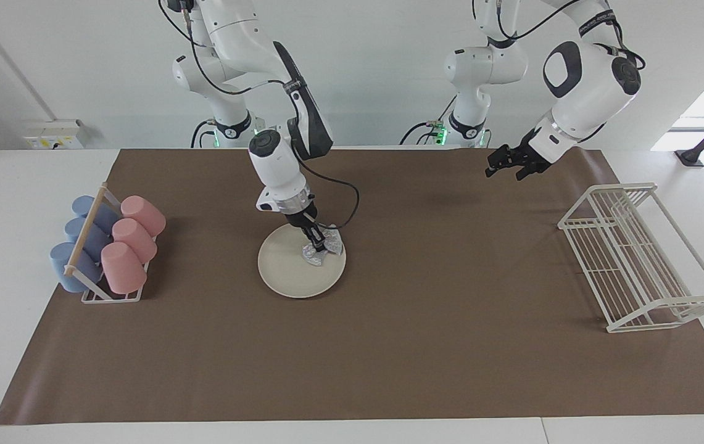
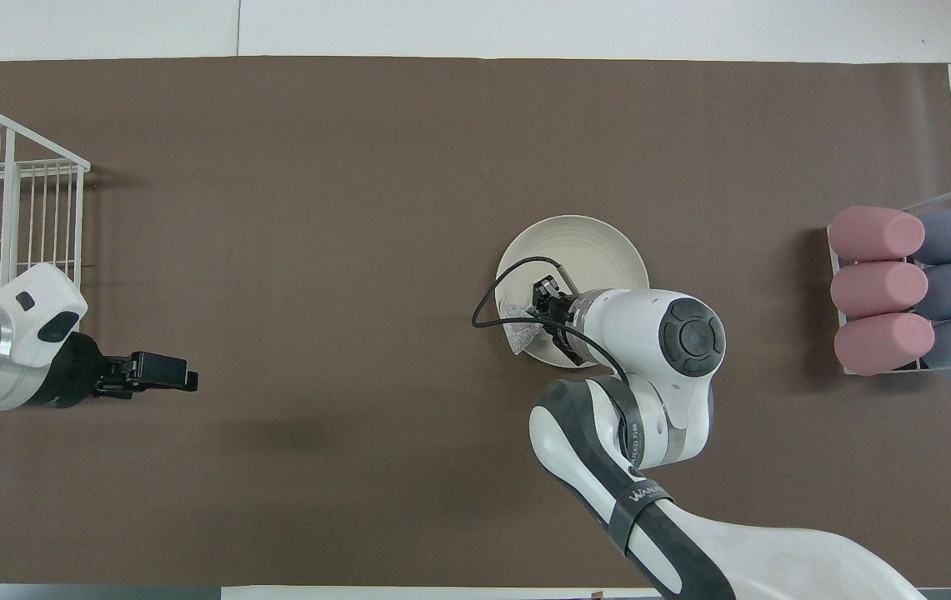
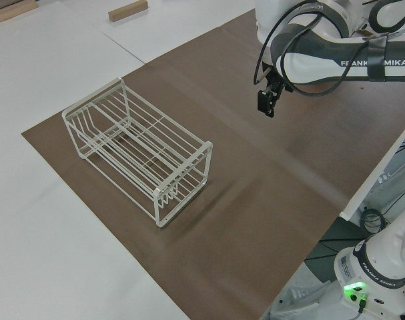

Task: Wipe plate with sponge
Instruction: 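Wipe the plate surface with the scrubber in the right gripper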

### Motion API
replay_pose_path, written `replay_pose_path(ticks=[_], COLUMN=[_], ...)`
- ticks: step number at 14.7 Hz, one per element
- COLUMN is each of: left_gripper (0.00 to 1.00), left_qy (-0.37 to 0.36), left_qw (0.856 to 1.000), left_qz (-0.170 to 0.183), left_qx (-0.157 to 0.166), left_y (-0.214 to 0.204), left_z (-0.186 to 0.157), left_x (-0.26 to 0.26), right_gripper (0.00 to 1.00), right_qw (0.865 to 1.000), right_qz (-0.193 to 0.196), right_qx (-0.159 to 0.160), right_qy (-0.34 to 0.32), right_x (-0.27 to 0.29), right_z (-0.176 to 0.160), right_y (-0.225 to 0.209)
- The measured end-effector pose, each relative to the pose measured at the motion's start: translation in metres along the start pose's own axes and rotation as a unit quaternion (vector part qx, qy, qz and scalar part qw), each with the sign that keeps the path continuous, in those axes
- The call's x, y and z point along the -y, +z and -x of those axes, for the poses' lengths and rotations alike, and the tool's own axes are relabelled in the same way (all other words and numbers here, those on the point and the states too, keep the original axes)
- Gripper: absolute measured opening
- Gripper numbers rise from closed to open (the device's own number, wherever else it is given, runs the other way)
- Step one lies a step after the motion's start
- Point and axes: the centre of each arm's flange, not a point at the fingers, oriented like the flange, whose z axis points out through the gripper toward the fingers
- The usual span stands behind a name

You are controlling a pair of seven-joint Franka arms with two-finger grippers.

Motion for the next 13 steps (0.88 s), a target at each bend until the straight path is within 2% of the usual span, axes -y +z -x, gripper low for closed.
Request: replay_pose_path(ticks=[1, 3, 5, 6, 10, 13], left_gripper=[1.0, 1.0, 1.0, 1.0, 1.0, 1.0], left_qy=[-0.001, -0.002, -0.003, -0.003, -0.003, -0.002], left_qw=[1.0, 1.0, 1.0, 1.0, 1.0, 1.0], left_qz=[0.0, 0.0, 0.0, 0.0, -0.004, -0.006], left_qx=[0.0, 0.0, 0.0, 0.0, 0.0, -0.001], left_y=[0.0, 0.0, 0.0, 0.0, 0.0, 0.0], left_z=[0.0, 0.0, 0.0, 0.0, 0.0, 0.0], left_x=[0.0, 0.0, 0.0, 0.0, 0.001, 0.001], right_gripper=[0.1, 0.1, 0.1, 0.1, 0.1, 0.1], right_qw=[1.0, 0.997, 0.994, 0.993, 0.995, 0.999], right_qz=[-0.002, -0.008, -0.01, -0.011, -0.01, -0.007], right_qx=[-0.002, -0.012, -0.025, -0.028, -0.022, -0.007], right_qy=[-0.024, -0.073, -0.104, -0.111, -0.1, -0.05], right_x=[-0.001, -0.004, -0.013, -0.016, -0.012, -0.002], right_z=[-0.009, -0.049, -0.093, -0.104, -0.086, -0.03], right_y=[-0.002, -0.011, -0.02, -0.022, -0.018, -0.006])
